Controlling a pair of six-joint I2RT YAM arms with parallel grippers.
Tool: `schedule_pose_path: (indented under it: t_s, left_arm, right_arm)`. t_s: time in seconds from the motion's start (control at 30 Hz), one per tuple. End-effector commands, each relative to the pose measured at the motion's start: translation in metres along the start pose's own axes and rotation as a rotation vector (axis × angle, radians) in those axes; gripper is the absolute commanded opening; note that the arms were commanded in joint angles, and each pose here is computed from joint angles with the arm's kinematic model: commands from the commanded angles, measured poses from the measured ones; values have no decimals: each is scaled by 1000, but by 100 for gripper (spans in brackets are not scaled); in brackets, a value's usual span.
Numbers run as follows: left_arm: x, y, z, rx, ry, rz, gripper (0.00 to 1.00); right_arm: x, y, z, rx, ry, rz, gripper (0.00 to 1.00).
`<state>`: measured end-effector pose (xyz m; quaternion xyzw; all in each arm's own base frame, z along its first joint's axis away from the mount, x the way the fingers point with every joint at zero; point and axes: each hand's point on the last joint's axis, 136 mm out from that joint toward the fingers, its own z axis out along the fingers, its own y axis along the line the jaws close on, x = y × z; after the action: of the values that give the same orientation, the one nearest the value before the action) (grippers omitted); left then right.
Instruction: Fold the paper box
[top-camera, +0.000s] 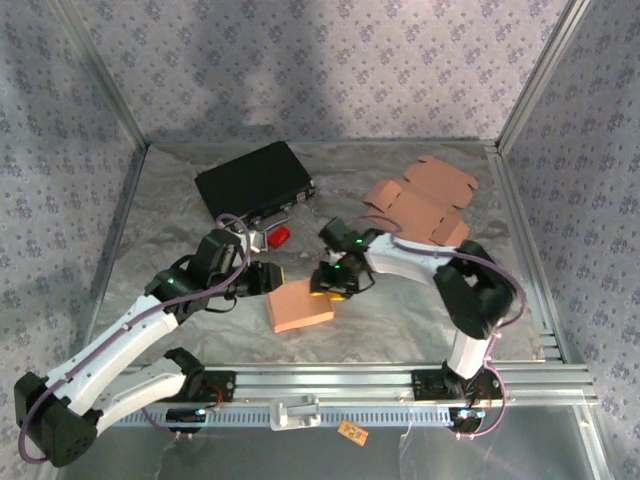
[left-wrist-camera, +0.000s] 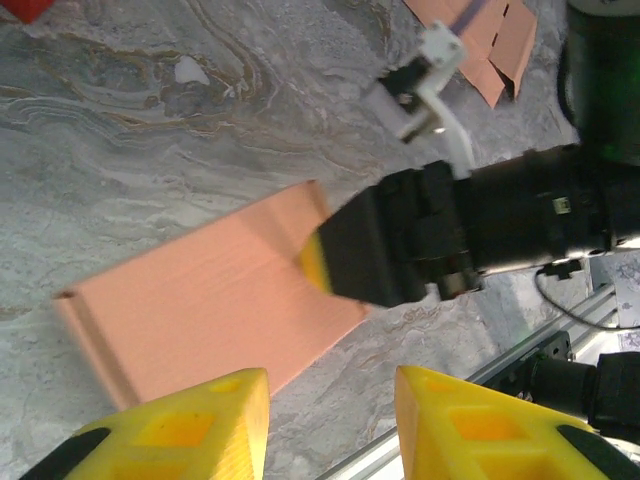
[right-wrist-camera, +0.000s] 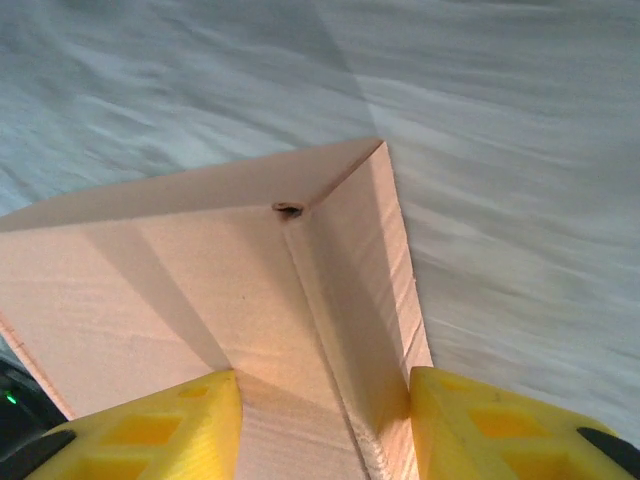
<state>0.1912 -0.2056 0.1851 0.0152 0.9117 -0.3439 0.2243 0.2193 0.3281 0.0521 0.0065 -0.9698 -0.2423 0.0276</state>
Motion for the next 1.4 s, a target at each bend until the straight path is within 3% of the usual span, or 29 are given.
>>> schedule_pose_path:
  t_s: [0.0,0.2,0.33,0.43,0.53,0.7,0.83,1.03,1.17,1.37]
  left_arm:
    - [-15,-12,-28,7,-78,14,37]
    - [-14,-6,-57,-22,-136,16,37]
    - [-8,-2,-68,-24,-149,14,37]
    - [-6,-2,-72,-20,-156,12,36]
    - [-10,-5,-72,-9,-169,17,36]
    - [-33,-22,-54,19,-185,32,37]
    - [-53,-34,-21,33,-163,8,37]
    - [-86,-54,39,84,-148,-93,36]
    - [-97,-63,77,89,-108,-116,35]
    - [-103,-66,108,73,-75,-154,36]
  right_arm:
    - [-15,45,24,-11,-54,83,47]
    - [-27,115,66,-121,-38,170,47]
    - [-30,141,75,-161,-50,251,48]
    - [-33,143,57,-159,-108,252,53]
    - [-47,133,11,-141,-234,212,57]
    - [-84,66,-89,-91,-419,257,56]
    - [-119,-24,-152,-51,-528,407,54]
    - [-171,-140,-233,-125,-727,655,54]
    - [-206,-197,-224,-182,-700,798,51]
    - [-243,-217,-167,-93,-530,813,49]
